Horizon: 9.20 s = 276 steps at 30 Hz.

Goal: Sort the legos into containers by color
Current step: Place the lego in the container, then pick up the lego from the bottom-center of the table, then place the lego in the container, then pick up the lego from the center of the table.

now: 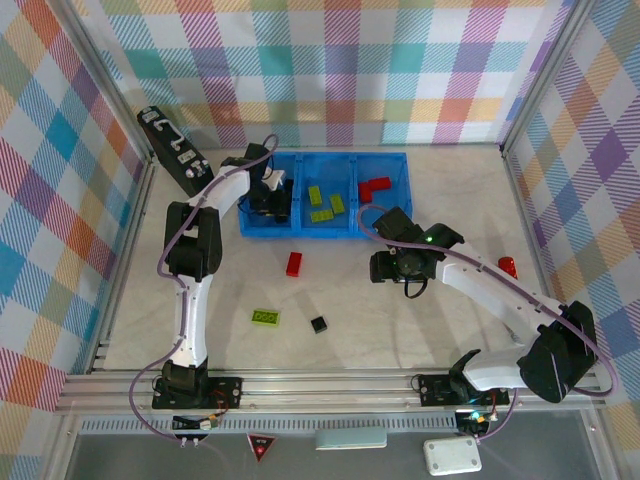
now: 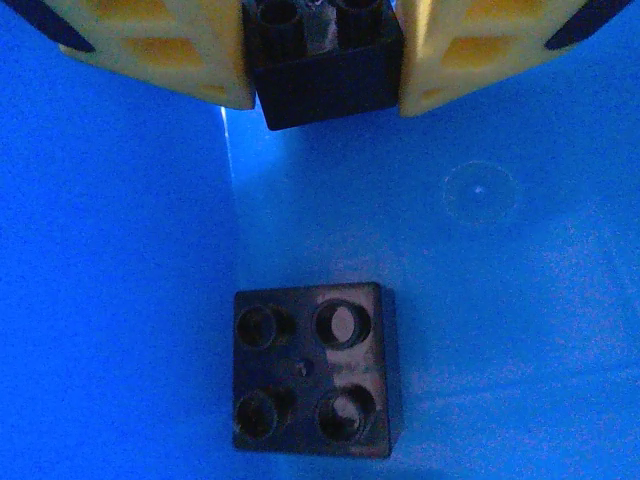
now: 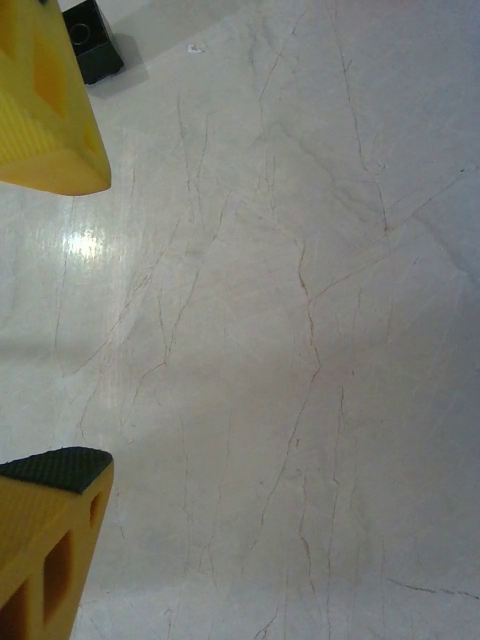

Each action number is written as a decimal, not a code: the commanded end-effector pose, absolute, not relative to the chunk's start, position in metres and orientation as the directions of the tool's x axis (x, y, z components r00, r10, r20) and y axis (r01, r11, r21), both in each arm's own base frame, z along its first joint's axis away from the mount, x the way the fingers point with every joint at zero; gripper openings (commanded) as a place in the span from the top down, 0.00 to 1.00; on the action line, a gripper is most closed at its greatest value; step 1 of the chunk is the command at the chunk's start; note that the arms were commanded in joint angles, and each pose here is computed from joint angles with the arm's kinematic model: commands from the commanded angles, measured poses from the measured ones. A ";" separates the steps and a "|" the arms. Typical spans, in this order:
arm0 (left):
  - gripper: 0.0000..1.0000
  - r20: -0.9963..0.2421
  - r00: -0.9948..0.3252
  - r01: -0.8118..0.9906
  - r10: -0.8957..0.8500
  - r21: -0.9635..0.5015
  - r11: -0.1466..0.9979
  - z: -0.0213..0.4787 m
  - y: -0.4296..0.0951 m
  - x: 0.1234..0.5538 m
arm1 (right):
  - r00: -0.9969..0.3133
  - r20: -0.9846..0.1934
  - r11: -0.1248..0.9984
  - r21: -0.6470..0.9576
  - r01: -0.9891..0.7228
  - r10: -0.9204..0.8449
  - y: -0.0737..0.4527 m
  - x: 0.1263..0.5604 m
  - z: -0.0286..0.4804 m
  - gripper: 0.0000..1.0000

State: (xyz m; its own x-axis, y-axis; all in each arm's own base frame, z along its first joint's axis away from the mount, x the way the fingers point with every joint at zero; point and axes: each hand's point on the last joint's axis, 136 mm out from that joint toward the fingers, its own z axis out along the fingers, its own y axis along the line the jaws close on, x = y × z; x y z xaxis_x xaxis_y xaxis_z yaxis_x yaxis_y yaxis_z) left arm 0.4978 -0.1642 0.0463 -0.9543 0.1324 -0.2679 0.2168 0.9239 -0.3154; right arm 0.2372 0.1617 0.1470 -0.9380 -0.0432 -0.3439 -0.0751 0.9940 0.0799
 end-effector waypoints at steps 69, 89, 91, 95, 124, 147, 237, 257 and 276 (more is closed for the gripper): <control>0.46 -0.335 -0.939 0.141 0.082 -0.155 0.978 0.172 -0.092 0.338 | -0.941 -0.194 0.940 0.148 -0.306 -0.276 0.281 0.187 0.111 0.38; 0.48 -0.430 -0.901 0.113 0.050 -0.122 0.986 0.147 -0.081 0.332 | -0.928 -0.092 0.923 0.110 -0.369 -0.360 0.341 0.154 0.063 0.39; 0.47 -0.428 -0.902 0.114 0.053 -0.120 0.986 0.146 -0.081 0.333 | -0.928 -0.082 0.924 0.098 -0.369 -0.363 0.341 0.152 0.056 0.39; 0.47 -0.424 -0.904 0.112 0.052 -0.119 0.987 0.145 -0.081 0.334 | -0.930 -0.064 0.927 0.078 -0.366 -0.362 0.341 0.150 0.045 0.40; 0.48 -0.469 -0.883 0.049 0.004 -0.085 0.995 0.155 -0.060 0.338 | -0.913 -0.121 0.916 0.052 -0.398 -0.390 0.351 0.165 0.059 0.62; 0.47 -0.507 -0.860 -0.007 -0.065 -0.117 0.993 0.171 -0.042 0.340 | -0.892 -0.349 0.910 0.191 -0.368 -0.288 0.434 0.298 0.139 0.62; 0.47 -0.521 -0.849 -0.033 -0.086 -0.111 0.993 0.172 -0.034 0.343 | -0.860 -0.499 0.961 0.176 -0.215 -0.101 0.411 0.336 0.163 0.47; 0.47 -0.516 -0.852 -0.036 -0.088 -0.110 0.993 0.170 -0.033 0.343 | -0.836 -0.537 0.993 0.080 0.084 0.114 0.404 0.317 0.096 0.40; 0.46 -0.516 -0.852 -0.033 -0.089 -0.118 0.993 0.170 -0.035 0.343 | -0.847 -0.517 0.992 0.067 0.105 0.125 0.407 0.317 0.024 0.47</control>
State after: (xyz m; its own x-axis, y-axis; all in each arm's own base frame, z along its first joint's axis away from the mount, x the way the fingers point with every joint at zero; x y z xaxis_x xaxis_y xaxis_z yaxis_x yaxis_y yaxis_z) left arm 0.3434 -0.0395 0.1716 -0.8506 -0.0795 -0.5197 -0.0205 0.9928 -0.1183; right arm 0.3167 0.4047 0.0313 -0.8541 0.1127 -0.5078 0.0969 0.9936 0.0576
